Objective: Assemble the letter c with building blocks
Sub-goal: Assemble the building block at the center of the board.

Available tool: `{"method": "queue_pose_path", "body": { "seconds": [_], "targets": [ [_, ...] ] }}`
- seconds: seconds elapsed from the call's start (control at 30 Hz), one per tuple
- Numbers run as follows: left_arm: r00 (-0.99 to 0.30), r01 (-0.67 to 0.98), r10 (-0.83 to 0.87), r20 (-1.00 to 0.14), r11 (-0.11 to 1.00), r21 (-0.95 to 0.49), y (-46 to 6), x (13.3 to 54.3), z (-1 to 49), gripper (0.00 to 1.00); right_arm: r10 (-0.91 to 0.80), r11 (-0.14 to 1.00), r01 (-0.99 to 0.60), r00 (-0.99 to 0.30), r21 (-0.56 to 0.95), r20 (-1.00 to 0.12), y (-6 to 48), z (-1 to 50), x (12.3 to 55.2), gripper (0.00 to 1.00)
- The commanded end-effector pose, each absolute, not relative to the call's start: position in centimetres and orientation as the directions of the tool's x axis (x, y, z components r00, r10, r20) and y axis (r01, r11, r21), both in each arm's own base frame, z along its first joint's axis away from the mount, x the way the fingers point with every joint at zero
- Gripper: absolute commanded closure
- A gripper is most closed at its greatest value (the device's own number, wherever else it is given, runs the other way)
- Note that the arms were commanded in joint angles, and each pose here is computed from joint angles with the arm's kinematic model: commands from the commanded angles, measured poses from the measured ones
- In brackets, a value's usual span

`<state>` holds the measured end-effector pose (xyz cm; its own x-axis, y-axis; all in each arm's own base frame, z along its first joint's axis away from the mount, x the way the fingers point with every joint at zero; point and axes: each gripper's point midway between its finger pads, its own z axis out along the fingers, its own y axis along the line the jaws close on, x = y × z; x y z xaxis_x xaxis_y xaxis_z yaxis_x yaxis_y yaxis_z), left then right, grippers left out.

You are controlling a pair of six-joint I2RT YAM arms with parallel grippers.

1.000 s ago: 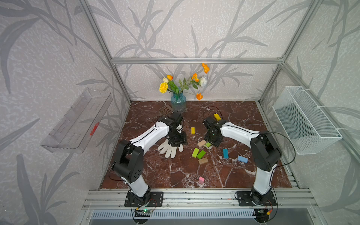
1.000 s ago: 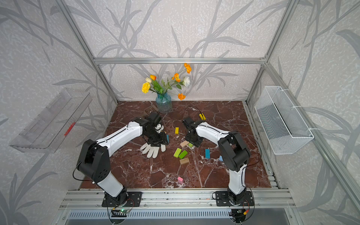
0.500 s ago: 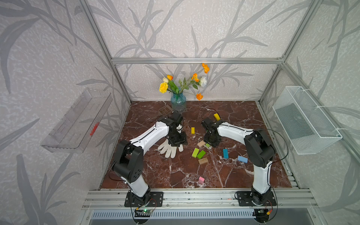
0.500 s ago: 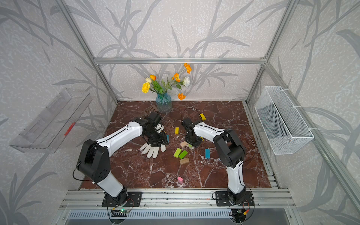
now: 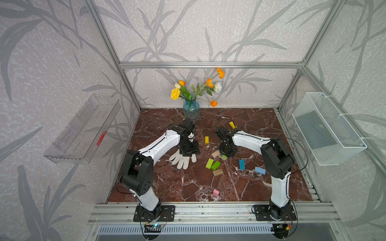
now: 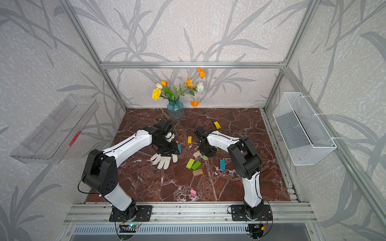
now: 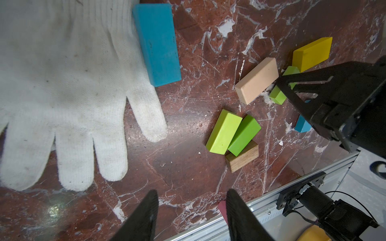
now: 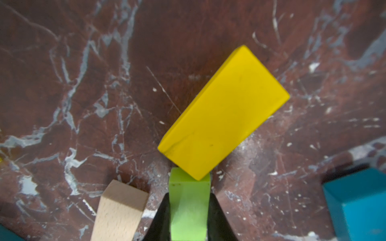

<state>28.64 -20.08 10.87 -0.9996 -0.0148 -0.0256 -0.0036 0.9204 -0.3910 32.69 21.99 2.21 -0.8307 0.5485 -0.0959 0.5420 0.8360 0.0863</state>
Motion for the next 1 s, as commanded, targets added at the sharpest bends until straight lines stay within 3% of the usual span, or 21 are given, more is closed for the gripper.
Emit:
{"method": "queue_pose_path", "body": {
  "seconds": [0.0, 0.47, 0.73, 0.97],
  "targets": [
    [-1.000, 0.003, -0.003, -0.013, 0.922, -0.387, -19.7, 28.3, 11.0, 0.46, 0.489, 0.872, 0.485, -0.859, 0.067, -0.151, 21.6, 4.8, 32.8, 0.83],
    [-0.999, -0.040, -0.051, -0.015, 0.904, -0.426, -17.8, 29.1, 11.9, 0.47, 0.109, 0.977, 0.057, -0.963, 0.205, -0.247, 29.6, 9.1, 36.3, 0.85],
    [-0.998, -0.047, -0.055, -0.006, 0.898, -0.437, -17.0, 29.2, 12.0, 0.47, 0.021, 0.976, -0.032, -0.970, 0.216, -0.241, 33.8, 7.5, 37.8, 0.86],
    [-0.999, -0.046, -0.051, -0.001, 0.895, -0.443, -16.7, 29.1, 12.1, 0.47, -0.043, 0.986, -0.076, -0.976, 0.150, -0.212, 34.2, 5.6, 38.1, 0.86]
  ]
}}
